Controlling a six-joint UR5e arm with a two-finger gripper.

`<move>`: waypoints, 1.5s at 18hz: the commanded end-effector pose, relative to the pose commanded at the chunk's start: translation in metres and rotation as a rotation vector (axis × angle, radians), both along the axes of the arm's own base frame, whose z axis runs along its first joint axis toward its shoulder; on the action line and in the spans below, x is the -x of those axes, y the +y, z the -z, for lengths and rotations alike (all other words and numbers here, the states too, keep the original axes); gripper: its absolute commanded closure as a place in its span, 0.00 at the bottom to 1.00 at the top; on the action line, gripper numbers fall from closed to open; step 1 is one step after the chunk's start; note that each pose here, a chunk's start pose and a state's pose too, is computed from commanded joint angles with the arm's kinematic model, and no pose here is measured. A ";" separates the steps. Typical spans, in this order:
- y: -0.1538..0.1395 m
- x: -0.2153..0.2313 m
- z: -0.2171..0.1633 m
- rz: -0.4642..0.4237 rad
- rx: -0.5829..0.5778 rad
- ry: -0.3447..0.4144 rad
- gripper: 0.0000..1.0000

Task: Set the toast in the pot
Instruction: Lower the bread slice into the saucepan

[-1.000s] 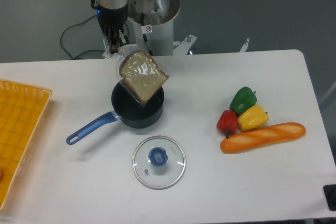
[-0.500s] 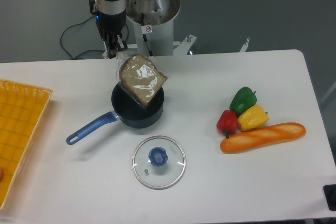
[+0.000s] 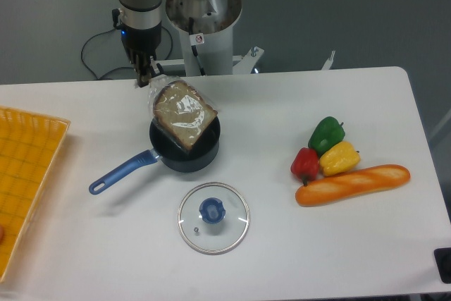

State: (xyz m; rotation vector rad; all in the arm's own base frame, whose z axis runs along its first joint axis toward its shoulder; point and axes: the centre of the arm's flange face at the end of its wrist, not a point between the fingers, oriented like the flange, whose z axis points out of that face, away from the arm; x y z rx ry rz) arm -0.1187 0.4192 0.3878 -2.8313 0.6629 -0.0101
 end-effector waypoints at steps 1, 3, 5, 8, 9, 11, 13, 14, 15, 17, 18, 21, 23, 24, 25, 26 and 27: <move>0.001 -0.002 0.001 0.000 0.000 -0.001 1.00; 0.006 -0.005 0.005 0.008 0.001 -0.002 1.00; 0.008 -0.005 0.006 0.001 0.001 -0.004 1.00; 0.014 -0.007 0.012 -0.005 0.001 -0.006 1.00; 0.015 -0.009 0.013 -0.007 0.001 -0.005 1.00; 0.017 -0.008 0.015 -0.007 0.003 -0.007 1.00; 0.017 -0.008 0.017 -0.007 0.007 -0.008 1.00; 0.017 -0.008 0.017 -0.007 0.008 -0.008 1.00; 0.018 -0.007 0.019 -0.007 0.013 -0.010 1.00; 0.017 -0.007 0.022 -0.006 0.019 -0.012 1.00; 0.017 -0.008 0.025 -0.003 0.024 -0.015 1.00; 0.016 -0.005 0.034 -0.006 0.047 -0.004 1.00; 0.017 -0.004 0.037 -0.007 0.057 -0.003 1.00; 0.018 -0.004 0.038 -0.007 0.060 -0.004 1.00; 0.019 -0.003 0.039 -0.005 0.059 -0.003 1.00; 0.019 -0.003 0.040 -0.007 0.057 -0.002 1.00; 0.020 -0.002 0.043 -0.005 0.056 -0.001 1.00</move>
